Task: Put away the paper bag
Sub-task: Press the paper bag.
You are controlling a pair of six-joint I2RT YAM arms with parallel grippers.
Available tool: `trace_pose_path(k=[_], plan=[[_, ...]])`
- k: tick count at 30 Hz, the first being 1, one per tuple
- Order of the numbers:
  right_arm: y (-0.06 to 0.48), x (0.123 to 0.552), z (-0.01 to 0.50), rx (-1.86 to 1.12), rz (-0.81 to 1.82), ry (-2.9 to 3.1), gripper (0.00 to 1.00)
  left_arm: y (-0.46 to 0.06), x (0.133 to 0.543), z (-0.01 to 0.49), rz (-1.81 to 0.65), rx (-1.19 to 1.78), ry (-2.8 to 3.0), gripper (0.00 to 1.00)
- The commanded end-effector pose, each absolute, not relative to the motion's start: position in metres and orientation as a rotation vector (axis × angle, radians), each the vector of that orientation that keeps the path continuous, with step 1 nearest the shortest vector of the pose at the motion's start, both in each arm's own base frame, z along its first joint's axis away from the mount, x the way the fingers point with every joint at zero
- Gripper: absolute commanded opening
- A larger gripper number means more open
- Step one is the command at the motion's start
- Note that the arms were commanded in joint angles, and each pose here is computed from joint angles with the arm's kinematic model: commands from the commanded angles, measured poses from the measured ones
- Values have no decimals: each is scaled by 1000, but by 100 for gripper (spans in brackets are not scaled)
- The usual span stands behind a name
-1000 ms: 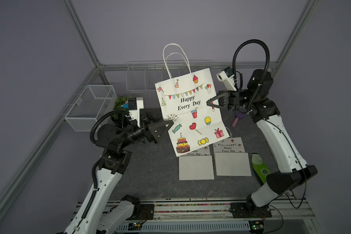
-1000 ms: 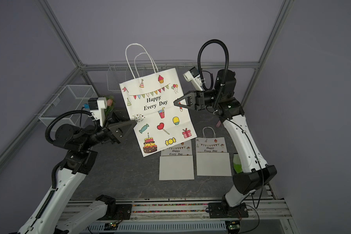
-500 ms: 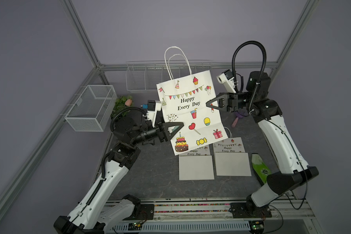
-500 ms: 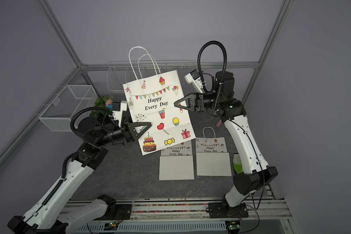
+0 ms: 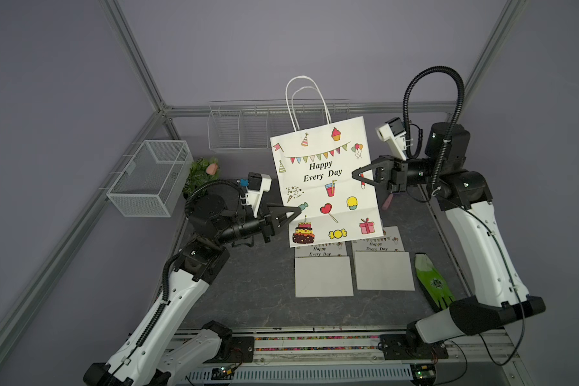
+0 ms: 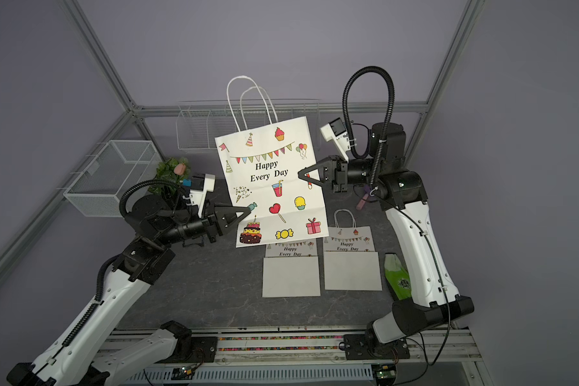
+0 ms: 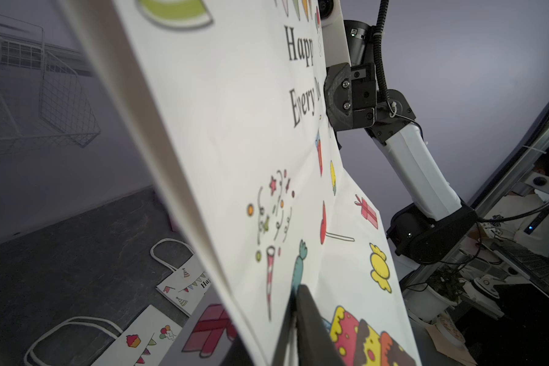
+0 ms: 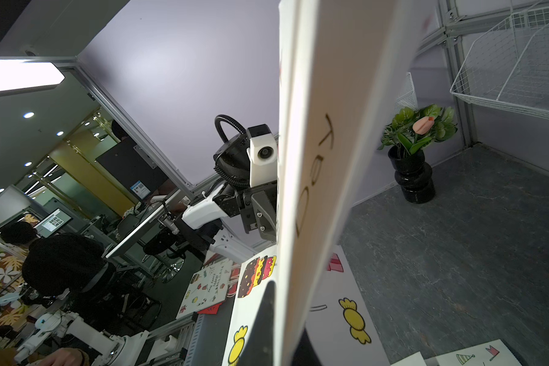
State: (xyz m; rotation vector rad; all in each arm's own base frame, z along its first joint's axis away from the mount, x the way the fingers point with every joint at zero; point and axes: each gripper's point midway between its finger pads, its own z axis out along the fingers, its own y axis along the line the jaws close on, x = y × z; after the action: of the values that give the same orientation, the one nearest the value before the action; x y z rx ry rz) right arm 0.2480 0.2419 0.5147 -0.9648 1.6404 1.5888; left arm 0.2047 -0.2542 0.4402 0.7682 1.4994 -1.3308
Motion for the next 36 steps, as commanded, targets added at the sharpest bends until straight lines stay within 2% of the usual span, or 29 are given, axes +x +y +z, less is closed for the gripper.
trace_pose_path(k=[1, 6, 7, 8, 10, 12, 13, 14, 16, 17, 18, 22, 24, 27, 31, 32, 35, 36], plan=[[239, 243, 508, -976, 1559, 1636, 7, -253, 201, 452, -1332, 775, 1466, 1], [239, 241, 500, -963, 1540, 1651, 7, -256, 198, 463, -1394, 775, 1431, 0], [239, 242, 498, -954, 1530, 1659, 7, -257, 198, 465, -1407, 775, 1423, 4], [239, 242, 496, -947, 1521, 1665, 7, -257, 198, 467, -1414, 775, 1417, 14], [239, 244, 493, -927, 1493, 1679, 6, -258, 199, 470, -1428, 774, 1411, 46], [240, 246, 490, -914, 1473, 1688, 7, -260, 199, 472, -1444, 774, 1407, 73], [241, 248, 488, -903, 1463, 1693, 7, -260, 200, 472, -1450, 773, 1407, 81], [242, 250, 486, -894, 1455, 1697, 7, -261, 200, 473, -1455, 772, 1407, 85], [243, 253, 482, -876, 1432, 1709, 7, -262, 202, 473, -1462, 770, 1408, 84], [243, 254, 481, -870, 1422, 1711, 7, -263, 202, 473, -1468, 771, 1408, 80], [243, 255, 480, -861, 1411, 1713, 7, -263, 202, 473, -1474, 771, 1410, 73], [240, 254, 484, -848, 1388, 1691, 7, -264, 202, 471, -1479, 775, 1413, 32], [240, 252, 488, -849, 1387, 1679, 7, -264, 202, 471, -1481, 774, 1417, 20], [239, 250, 490, -849, 1383, 1670, 7, -264, 201, 470, -1482, 778, 1421, 15], [237, 249, 494, -838, 1373, 1663, 7, -263, 200, 468, -1487, 777, 1429, 16], [237, 248, 495, -834, 1373, 1659, 7, -263, 200, 467, -1488, 774, 1432, 23], [237, 249, 500, -819, 1375, 1644, 7, -264, 200, 466, -1492, 773, 1439, 55], [237, 249, 501, -814, 1377, 1640, 7, -264, 200, 465, -1493, 773, 1441, 59]])
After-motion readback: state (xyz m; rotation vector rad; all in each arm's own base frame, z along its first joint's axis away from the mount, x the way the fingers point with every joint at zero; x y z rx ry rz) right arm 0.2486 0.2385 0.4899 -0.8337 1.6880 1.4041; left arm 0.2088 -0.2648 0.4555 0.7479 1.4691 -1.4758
